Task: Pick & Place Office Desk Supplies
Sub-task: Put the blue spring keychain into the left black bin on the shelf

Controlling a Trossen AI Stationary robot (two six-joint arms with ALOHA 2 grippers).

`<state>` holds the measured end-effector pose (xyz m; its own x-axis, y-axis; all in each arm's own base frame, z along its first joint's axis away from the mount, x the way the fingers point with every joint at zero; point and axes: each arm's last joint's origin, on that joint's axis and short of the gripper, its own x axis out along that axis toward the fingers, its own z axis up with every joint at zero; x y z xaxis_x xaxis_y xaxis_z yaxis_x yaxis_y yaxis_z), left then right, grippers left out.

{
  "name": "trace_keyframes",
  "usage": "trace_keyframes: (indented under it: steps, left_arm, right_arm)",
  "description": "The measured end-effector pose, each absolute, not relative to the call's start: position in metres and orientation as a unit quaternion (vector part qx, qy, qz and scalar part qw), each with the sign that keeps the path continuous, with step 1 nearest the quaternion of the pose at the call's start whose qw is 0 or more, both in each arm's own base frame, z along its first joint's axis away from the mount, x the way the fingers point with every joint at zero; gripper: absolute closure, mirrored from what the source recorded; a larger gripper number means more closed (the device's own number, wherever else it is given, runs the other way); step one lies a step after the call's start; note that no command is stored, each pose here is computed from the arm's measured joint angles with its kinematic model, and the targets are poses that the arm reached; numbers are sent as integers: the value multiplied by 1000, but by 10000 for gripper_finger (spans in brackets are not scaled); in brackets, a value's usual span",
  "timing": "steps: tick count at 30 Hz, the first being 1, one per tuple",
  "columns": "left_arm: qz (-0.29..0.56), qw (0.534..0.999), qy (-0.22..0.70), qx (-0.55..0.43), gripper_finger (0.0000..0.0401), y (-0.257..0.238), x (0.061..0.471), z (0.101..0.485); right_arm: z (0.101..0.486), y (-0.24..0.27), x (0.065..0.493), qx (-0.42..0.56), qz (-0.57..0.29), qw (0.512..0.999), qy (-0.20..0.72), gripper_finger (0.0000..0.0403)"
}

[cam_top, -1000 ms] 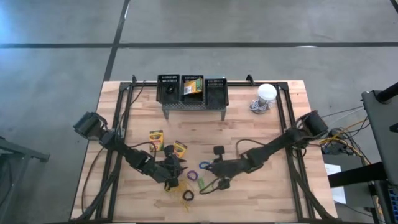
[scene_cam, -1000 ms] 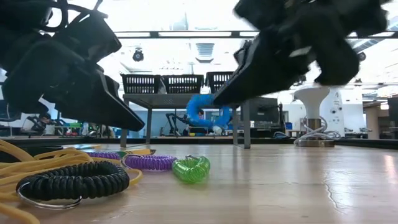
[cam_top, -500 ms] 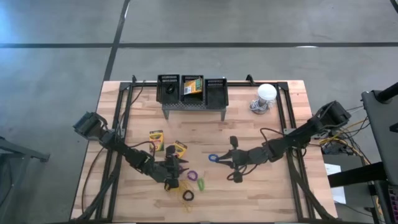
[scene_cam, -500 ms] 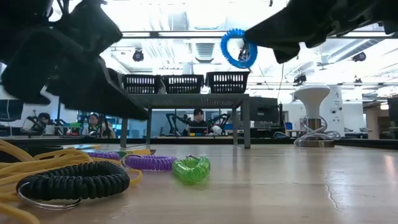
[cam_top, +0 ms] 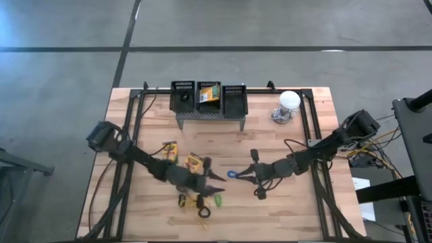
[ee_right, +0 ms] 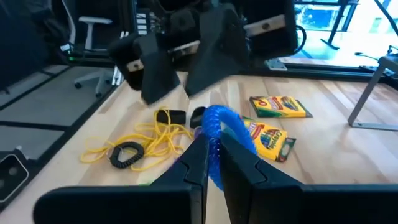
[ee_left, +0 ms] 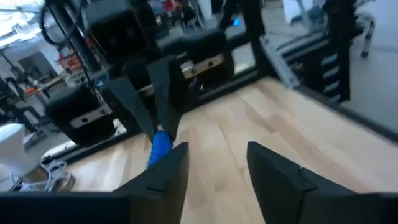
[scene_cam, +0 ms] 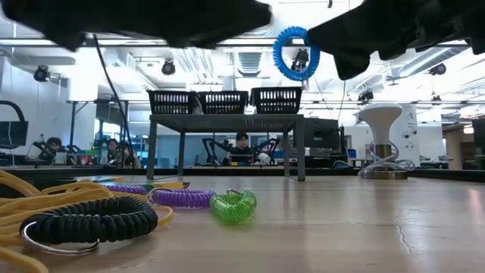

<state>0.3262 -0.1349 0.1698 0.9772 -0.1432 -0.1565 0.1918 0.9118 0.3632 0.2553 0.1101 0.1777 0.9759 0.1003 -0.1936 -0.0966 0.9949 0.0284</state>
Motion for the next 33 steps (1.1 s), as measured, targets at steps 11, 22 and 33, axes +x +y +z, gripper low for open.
trace_keyframes:
  steps: [11, 22, 33]
  left_arm:
    - [6, 969, 176, 174, 136, -133, 368, 181]
    - [-34, 943, 258, 205, 143, -163, 364, 212]
    - [-39, 921, 339, 187, 146, -159, 356, 208]
  right_arm:
    - [177, 110, 256, 11, 50, 994, 101, 380]
    - [177, 111, 255, 15, 55, 993, 103, 380]
    - [177, 111, 255, 17, 57, 993, 102, 380]
